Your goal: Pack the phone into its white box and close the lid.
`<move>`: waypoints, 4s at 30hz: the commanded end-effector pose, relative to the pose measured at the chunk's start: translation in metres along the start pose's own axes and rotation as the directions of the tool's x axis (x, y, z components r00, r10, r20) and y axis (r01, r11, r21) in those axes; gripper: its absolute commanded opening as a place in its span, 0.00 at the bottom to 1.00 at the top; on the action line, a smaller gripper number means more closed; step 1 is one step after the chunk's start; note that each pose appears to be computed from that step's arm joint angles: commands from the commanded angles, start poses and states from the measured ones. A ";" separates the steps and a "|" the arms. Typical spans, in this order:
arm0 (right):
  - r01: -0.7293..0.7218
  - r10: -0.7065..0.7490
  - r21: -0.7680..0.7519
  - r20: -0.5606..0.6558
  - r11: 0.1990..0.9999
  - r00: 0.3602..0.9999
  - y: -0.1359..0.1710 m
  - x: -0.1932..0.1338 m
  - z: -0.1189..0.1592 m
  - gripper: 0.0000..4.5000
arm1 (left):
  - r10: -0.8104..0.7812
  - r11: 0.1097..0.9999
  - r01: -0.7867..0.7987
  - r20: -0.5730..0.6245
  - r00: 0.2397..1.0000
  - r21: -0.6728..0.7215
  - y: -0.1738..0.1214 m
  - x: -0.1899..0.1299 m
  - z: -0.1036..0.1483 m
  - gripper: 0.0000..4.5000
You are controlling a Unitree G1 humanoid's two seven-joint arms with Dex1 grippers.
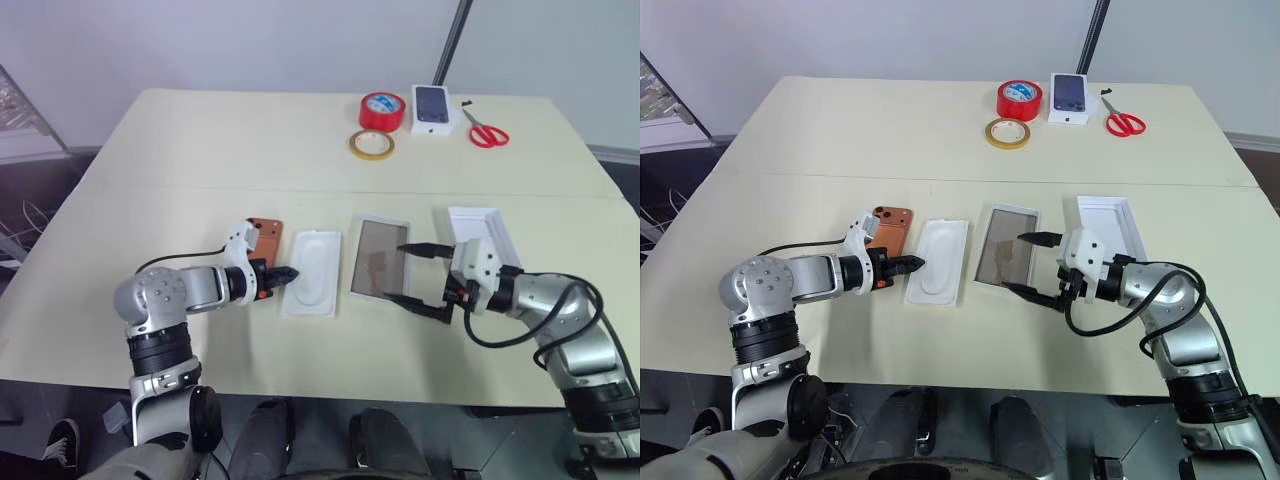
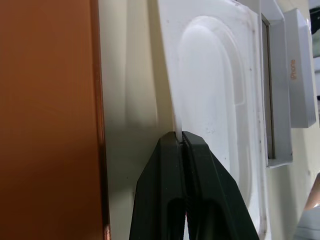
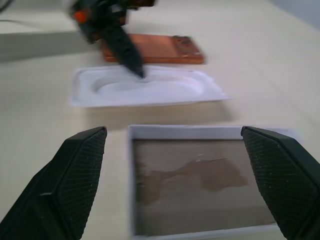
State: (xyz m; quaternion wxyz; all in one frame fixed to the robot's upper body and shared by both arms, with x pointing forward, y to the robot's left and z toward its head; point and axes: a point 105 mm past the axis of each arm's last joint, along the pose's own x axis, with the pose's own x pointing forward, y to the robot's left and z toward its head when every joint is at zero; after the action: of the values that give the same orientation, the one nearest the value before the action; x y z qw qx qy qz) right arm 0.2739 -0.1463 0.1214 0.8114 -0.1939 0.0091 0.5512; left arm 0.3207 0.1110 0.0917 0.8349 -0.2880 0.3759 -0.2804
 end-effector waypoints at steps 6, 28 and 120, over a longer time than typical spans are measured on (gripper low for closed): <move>-0.001 0.003 0.015 -0.134 1.000 0.991 -0.003 0.028 -0.026 0.88 | 0.008 0.997 -0.012 0.060 0.998 0.074 -0.012 -0.010 0.022 0.00; -0.211 0.212 -0.017 0.040 0.977 0.976 0.037 0.074 0.003 0.06 | -0.037 0.996 0.028 0.110 0.993 0.080 -0.041 0.005 0.033 0.00; -0.032 0.028 -0.269 -0.017 0.963 0.999 -0.018 0.185 0.065 0.01 | 0.097 0.985 -0.112 0.112 0.989 0.135 0.074 -0.087 0.050 0.98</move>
State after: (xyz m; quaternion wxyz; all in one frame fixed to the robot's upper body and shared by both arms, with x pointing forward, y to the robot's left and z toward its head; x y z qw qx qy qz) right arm 0.3495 0.0264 0.1438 0.7762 -0.2921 -0.0595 0.5555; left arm 0.3326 0.2332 0.1170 0.8857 -0.2398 0.3043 -0.2558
